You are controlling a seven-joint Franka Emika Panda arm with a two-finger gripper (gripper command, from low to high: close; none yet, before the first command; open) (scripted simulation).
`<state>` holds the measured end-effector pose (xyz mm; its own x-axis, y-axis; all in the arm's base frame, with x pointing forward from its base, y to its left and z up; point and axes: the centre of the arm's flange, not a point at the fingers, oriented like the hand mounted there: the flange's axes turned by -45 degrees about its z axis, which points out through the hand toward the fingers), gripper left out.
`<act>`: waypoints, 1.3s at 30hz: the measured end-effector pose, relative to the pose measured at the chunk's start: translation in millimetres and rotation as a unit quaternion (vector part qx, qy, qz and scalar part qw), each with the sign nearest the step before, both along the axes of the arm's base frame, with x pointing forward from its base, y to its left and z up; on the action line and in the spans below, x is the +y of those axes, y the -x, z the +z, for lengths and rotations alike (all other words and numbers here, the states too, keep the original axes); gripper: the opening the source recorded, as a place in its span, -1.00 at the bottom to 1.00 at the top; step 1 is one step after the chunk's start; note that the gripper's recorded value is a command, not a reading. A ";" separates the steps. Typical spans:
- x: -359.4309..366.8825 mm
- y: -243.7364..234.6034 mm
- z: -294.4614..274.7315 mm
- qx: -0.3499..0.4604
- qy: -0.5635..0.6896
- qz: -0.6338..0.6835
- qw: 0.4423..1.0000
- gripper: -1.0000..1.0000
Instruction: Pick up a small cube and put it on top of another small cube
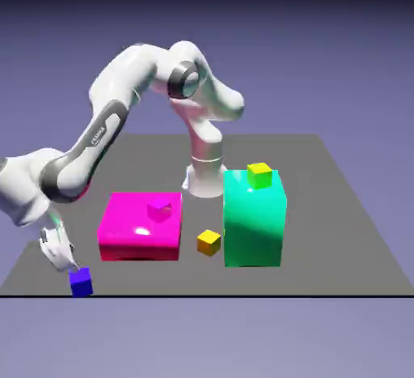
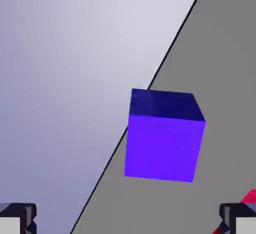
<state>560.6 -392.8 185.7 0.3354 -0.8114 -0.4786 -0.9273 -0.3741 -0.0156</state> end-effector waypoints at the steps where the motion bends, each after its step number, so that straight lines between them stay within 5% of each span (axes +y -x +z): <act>1: -6.0 2.5 -10.1 0.012 -0.010 -0.008 1.000 0.00; 6: 16.4 11.3 -72.2 0.012 -0.010 -0.008 1.000 0.00; 7: 17.1 11.7 -74.1 0.012 -0.010 -0.008 1.000 -1.00; 15: 13.3 7.0 -5.6 0.000 -0.027 -0.026 0.999 -1.00; 39: 248.5 93.8 43.4 -0.012 -0.069 -0.068 0.995 -1.00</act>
<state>466.8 -144.2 229.2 0.2396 -0.7776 -0.5812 -0.9679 -0.2384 -0.0800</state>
